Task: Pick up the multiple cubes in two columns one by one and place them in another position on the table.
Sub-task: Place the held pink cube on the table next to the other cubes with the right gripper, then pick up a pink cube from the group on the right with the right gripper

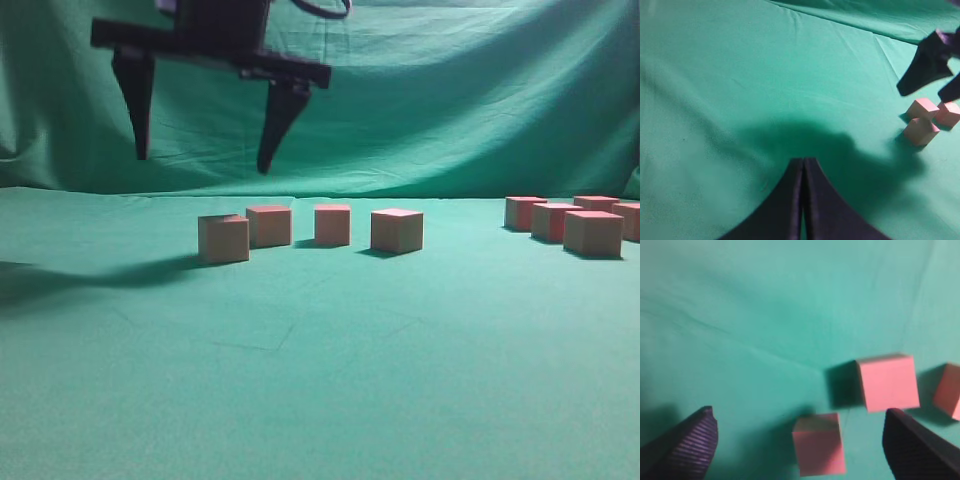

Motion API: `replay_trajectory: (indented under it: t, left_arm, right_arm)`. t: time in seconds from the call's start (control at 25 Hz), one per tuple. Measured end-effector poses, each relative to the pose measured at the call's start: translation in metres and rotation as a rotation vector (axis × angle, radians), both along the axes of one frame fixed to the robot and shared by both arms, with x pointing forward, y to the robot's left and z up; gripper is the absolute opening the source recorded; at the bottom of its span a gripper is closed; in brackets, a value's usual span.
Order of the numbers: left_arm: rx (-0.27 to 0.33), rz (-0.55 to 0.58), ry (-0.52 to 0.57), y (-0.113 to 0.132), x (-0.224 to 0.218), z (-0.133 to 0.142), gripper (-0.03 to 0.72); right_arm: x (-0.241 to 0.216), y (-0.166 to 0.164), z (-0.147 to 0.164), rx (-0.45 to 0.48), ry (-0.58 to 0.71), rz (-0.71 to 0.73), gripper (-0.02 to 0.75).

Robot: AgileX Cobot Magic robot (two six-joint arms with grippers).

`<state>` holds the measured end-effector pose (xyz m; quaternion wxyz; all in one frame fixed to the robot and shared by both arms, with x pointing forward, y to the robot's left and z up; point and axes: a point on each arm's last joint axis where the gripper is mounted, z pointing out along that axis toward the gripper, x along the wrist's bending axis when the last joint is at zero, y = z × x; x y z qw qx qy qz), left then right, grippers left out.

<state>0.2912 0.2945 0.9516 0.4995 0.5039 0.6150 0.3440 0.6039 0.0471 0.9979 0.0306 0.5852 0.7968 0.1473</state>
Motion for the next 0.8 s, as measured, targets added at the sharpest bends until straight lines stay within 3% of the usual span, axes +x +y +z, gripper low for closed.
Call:
replay_trajectory:
  t: [0.32, 0.56, 0.76, 0.8]
  left_arm:
    - [0.0, 0.0, 0.0, 0.0, 0.0, 0.0, 0.0]
    - [0.0, 0.0, 0.0, 0.0, 0.0, 0.0, 0.0]
    - [0.0, 0.0, 0.0, 0.0, 0.0, 0.0, 0.0]
    - [0.0, 0.0, 0.0, 0.0, 0.0, 0.0, 0.0]
  right_arm:
    - [-0.016, -0.015, 0.083, 0.07, -0.16, 0.147, 0.61]
    - [-0.035, -0.058, 0.166, 0.124, -0.329, 0.143, 0.61]
    - [-0.042, -0.114, 0.179, 0.046, -0.336, 0.059, 0.61]
    - [-0.043, -0.127, 0.175, 0.022, -0.32, 0.037, 0.563]
